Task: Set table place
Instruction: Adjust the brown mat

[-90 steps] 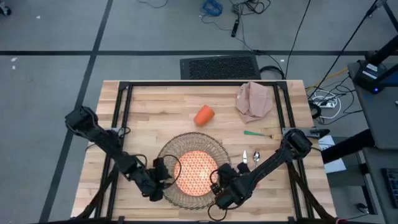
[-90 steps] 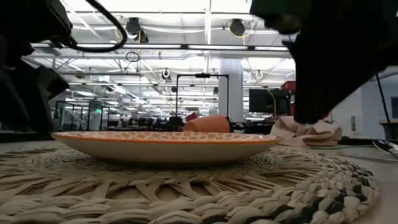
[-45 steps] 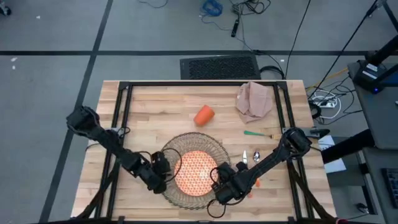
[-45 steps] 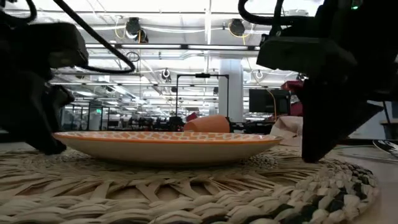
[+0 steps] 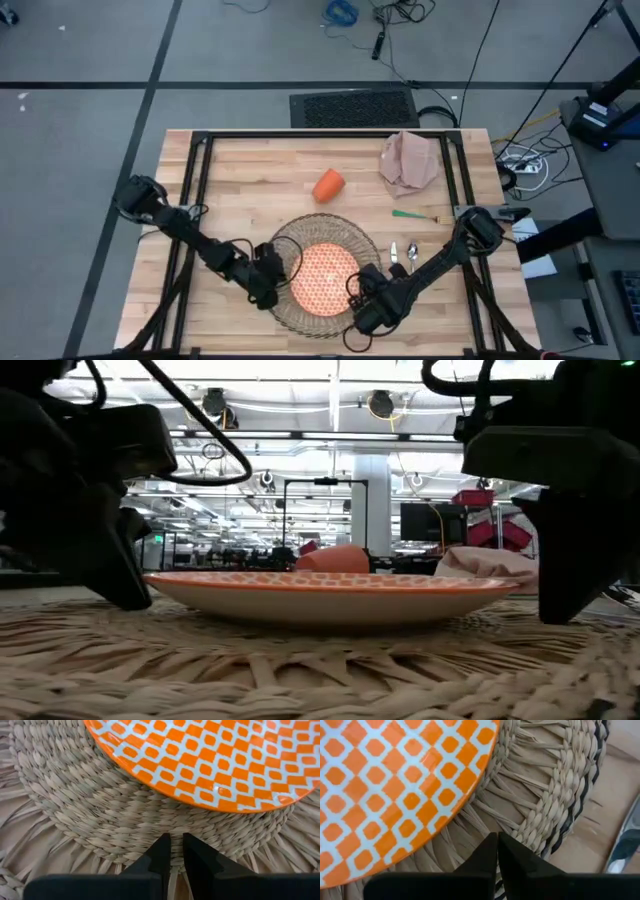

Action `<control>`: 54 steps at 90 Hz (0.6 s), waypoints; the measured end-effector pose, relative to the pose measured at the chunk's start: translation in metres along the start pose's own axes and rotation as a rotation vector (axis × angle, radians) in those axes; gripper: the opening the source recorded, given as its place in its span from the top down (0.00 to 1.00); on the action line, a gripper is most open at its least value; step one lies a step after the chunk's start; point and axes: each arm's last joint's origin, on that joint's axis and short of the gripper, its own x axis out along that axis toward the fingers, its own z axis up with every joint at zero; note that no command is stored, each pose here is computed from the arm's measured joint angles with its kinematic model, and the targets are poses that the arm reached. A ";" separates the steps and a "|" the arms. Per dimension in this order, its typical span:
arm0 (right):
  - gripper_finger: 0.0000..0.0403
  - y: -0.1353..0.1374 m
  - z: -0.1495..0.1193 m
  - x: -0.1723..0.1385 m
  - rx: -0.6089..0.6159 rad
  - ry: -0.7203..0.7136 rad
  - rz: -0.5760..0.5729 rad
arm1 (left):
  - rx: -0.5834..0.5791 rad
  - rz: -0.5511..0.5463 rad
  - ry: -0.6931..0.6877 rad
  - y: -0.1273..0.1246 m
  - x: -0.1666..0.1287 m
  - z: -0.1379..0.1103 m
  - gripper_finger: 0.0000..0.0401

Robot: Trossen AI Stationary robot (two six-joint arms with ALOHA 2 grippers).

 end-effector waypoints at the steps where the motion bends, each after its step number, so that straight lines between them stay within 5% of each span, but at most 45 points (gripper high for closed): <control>1: 1.00 0.000 0.000 0.000 0.001 0.000 -0.001 | 0.004 0.000 0.000 0.000 0.000 0.001 0.91; 54: 1.00 -0.006 -0.002 -0.001 0.024 0.005 -0.063 | -0.007 -0.012 -0.051 0.015 0.007 0.025 0.91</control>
